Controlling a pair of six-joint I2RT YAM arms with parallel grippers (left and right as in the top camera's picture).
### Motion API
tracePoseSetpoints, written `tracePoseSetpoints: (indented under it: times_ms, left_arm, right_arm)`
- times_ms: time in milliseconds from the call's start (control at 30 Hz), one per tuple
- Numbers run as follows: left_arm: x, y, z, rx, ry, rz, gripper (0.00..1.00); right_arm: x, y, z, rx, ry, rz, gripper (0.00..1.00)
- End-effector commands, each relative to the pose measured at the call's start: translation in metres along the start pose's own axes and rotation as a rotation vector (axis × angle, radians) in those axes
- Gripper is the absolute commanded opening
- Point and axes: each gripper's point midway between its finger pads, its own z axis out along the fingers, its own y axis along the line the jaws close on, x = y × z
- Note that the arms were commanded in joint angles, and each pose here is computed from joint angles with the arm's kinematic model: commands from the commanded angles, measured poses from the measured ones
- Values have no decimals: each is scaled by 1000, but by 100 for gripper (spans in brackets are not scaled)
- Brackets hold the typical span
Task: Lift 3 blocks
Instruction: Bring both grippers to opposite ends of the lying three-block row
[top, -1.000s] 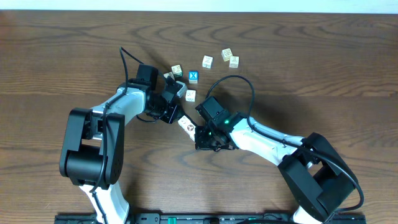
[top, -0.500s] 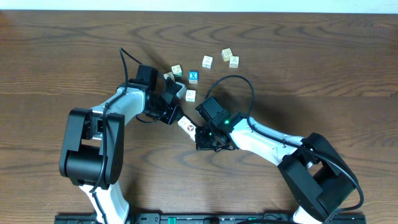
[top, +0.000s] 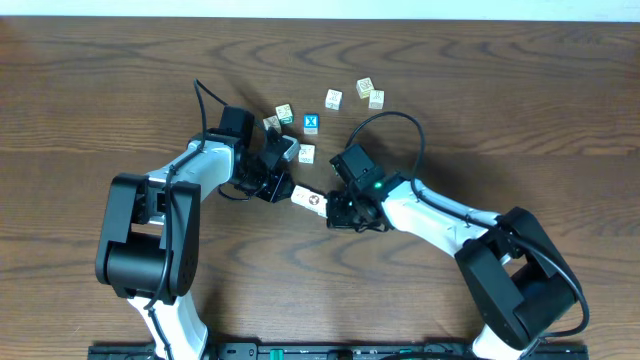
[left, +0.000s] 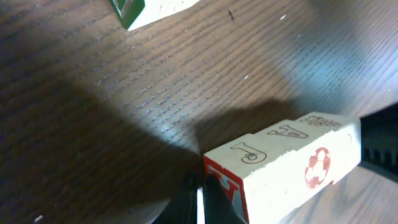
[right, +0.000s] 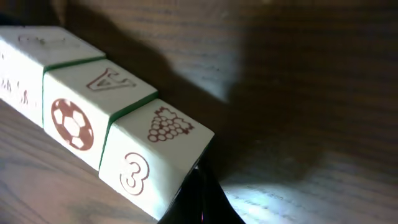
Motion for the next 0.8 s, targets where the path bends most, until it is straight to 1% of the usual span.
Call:
tracePoseSetpoints:
  times_ms: [0, 267, 400, 767]
  left_arm:
    - [1, -14, 6, 53, 11, 29, 7]
    - [3, -28, 14, 66, 35, 65, 7]
    - [3, -29, 15, 62, 39, 67, 7]
    - [12, 4, 13, -126, 93, 30, 7]
  right_arm:
    - [-8, -6, 1, 5, -13, -15, 1]
    - [-10, -7, 1, 5, -17, -23, 1]
    - [-10, -7, 1, 6, -16, -33, 1]
    - [-1, -18, 0, 52, 18, -56, 1]
